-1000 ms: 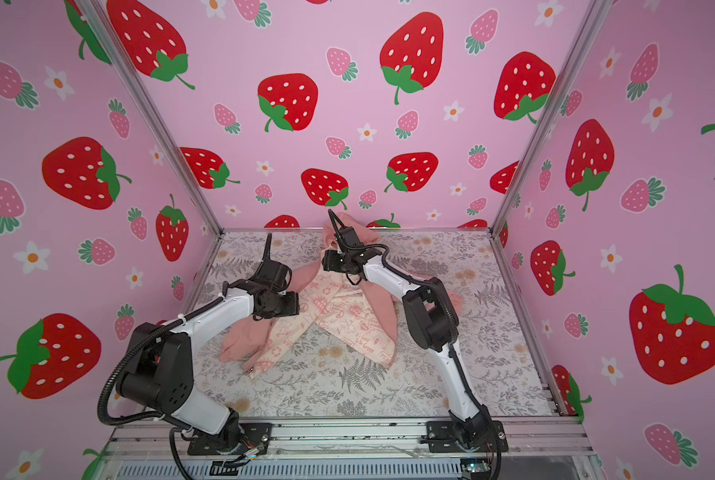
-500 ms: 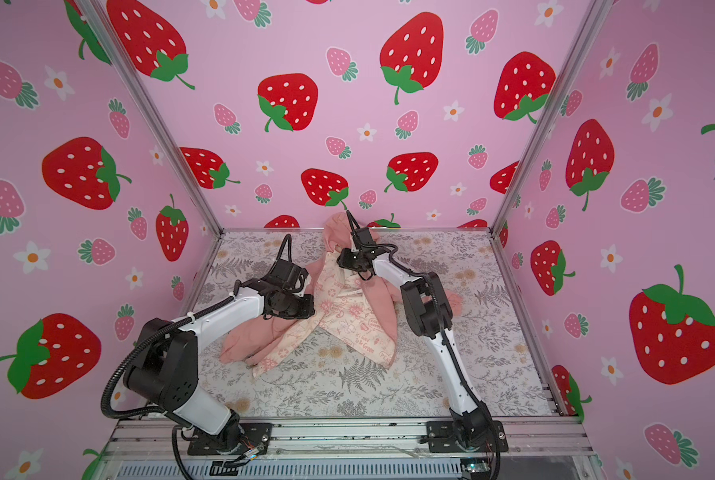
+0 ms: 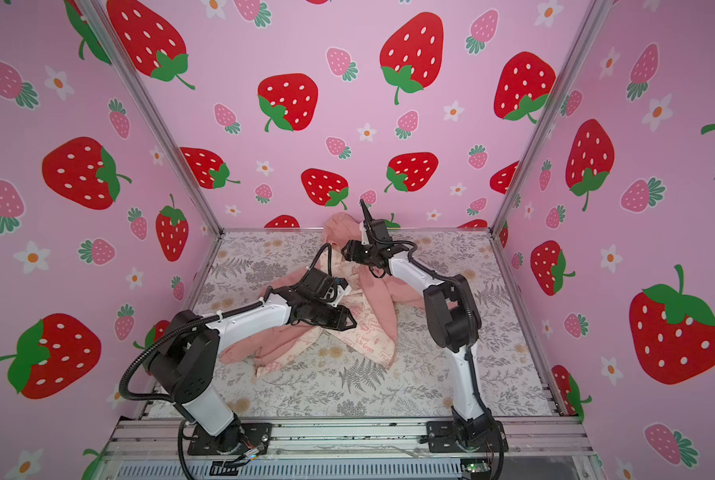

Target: Zip up the jacket

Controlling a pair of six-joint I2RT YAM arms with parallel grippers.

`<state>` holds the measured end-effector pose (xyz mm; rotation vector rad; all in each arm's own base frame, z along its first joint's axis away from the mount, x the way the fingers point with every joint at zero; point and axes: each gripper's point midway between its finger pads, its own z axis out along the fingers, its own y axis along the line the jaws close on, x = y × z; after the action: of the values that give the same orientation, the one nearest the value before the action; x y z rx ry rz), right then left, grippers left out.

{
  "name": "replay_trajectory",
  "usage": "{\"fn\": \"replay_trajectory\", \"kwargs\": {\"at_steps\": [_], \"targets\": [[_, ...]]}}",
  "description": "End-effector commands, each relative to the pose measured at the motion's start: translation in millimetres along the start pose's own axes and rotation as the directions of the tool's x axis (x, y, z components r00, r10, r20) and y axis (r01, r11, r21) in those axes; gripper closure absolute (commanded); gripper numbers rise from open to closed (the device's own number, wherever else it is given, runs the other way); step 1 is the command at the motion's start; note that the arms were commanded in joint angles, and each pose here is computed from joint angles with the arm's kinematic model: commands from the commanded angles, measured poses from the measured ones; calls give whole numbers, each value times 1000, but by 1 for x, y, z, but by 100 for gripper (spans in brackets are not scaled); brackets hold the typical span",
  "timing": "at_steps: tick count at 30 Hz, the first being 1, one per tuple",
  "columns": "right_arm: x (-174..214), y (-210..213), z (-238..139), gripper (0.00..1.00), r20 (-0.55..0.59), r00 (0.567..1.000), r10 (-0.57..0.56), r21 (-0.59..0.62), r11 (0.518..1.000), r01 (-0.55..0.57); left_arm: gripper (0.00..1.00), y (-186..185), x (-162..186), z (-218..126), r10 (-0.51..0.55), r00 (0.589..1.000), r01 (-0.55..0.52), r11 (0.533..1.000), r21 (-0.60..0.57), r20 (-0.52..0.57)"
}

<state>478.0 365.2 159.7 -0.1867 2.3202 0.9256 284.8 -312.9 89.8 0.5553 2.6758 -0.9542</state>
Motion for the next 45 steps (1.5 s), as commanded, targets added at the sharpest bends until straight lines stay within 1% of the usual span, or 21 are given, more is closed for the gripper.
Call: {"fn": "replay_trajectory", "kwargs": {"at_steps": [1,3,5,6,8,10,12,13,15,18,21,23,26,29,32,34,35,39,40,42,45], "targets": [[8,-8,-13,36,-11,999,-30,25,999,30,53,-37,-15,-6,55,997,-60,993,100,52],[22,-6,-16,37,-46,998,-36,4,999,36,52,-45,-12,-22,81,993,-88,993,84,88],[33,-4,-19,37,-67,997,-45,3,999,45,48,-41,-10,-46,91,986,-93,996,8,138],[41,-1,-21,37,-79,995,-54,4,998,55,43,-32,-7,-60,94,983,-85,994,-65,159],[52,7,-21,35,-90,993,-73,4,997,73,36,-11,-1,-86,108,975,-66,975,-213,194],[65,22,-17,33,-115,988,-102,-2,995,103,30,23,11,-108,106,971,-13,917,-398,213],[76,36,-9,33,-141,981,-134,0,991,135,27,57,28,-121,86,974,44,835,-549,209],[82,45,-4,32,-153,977,-148,-4,989,149,27,69,36,-125,74,976,62,804,-591,204],[92,58,6,32,-172,971,-168,-9,986,169,27,80,48,-123,56,979,78,788,-611,196],[107,70,22,33,-201,961,-187,3,981,192,27,86,61,-117,42,977,96,793,-602,211],[116,75,38,37,-225,954,-197,17,978,206,25,94,67,-116,46,973,105,783,-613,226],[120,78,47,38,-237,951,-200,18,978,210,25,99,68,-117,61,975,92,763,-640,212],[126,70,59,39,-261,946,-194,68,973,219,25,108,70,-117,74,981,69,726,-684,178],[127,60,66,39,-269,943,-193,115,966,230,25,109,68,-109,81,986,41,727,-685,145],[132,50,70,43,-283,940,-190,145,960,238,26,104,65,-96,89,991,-2,753,-659,98],[132,48,70,48,-281,940,-192,154,958,242,29,104,64,-87,82,995,-21,758,-652,63],[133,48,70,55,-280,940,-194,153,958,243,32,104,65,-83,77,996,-26,761,-649,50],[124,52,63,81,-243,951,-191,135,964,229,54,101,65,-71,64,998,-40,777,-628,15],[120,54,60,88,-230,955,-188,125,967,220,58,99,65,-70,63,998,-40,782,-622,16],[113,57,53,96,-210,961,-178,94,975,201,66,93,63,-68,65,998,-43,797,-603,16],[97,60,37,100,-166,974,-151,32,987,159,75,82,64,-64,69,998,-52,829,-557,9]]}}
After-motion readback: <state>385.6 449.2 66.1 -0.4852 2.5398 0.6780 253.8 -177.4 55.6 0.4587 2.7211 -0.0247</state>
